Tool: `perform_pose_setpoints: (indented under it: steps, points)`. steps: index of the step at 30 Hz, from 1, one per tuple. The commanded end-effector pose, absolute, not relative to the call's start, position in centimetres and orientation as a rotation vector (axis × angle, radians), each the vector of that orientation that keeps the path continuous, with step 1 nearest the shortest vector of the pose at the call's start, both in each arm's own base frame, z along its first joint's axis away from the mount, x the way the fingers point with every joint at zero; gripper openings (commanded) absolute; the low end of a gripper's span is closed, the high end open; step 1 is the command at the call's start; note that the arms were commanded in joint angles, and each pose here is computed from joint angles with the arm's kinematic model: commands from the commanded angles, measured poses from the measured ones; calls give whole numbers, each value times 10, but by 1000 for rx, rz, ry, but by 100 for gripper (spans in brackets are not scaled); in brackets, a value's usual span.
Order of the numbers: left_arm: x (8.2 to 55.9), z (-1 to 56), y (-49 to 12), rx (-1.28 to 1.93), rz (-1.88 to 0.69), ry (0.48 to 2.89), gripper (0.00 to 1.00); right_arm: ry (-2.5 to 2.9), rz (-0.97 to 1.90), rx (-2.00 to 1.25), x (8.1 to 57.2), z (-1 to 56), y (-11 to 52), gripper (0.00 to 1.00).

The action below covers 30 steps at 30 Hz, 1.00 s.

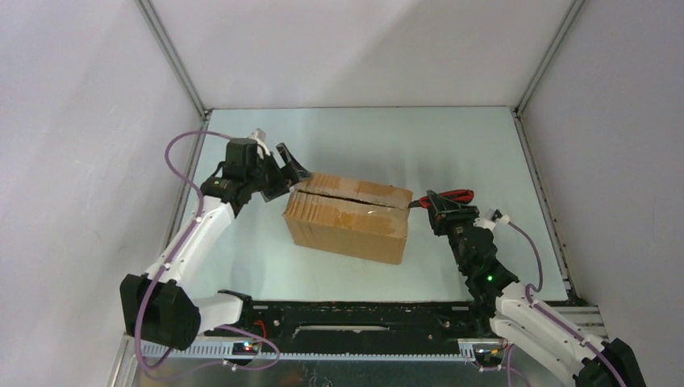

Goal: Unpack the express box
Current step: Cut the express box at the center of the board.

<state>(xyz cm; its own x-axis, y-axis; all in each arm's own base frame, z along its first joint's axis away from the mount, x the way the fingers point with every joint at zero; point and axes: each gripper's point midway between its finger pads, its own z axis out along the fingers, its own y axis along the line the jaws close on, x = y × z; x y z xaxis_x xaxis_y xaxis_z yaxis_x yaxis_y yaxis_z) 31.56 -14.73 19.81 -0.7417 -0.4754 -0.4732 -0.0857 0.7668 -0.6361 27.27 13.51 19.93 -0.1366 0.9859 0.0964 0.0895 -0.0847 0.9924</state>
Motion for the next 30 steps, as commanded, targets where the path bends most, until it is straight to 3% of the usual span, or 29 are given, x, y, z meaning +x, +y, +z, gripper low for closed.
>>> perform_pose_setpoints:
  steps: [1, 14, 21, 25, 30]
  points:
    - [304, 206, -164, -390, -883, 2304, 89, 1287, 1490, 1222, 269, 231, 155, 0]
    - [288, 209, -193, -374, -941, 2301, 79, 1398, 1491, 1163, 269, 224, 194, 0]
    - [280, 201, -171, -532, -816, 2274, 63, 1346, 1462, 1204, 282, 227, 171, 0]
    - [273, 197, -155, -617, -754, 2232, 65, 1334, 1382, 1183, 284, 234, 154, 0]
    - [271, 217, -147, -536, -694, 2226, 77, 1368, 1306, 1144, 282, 233, 150, 0]
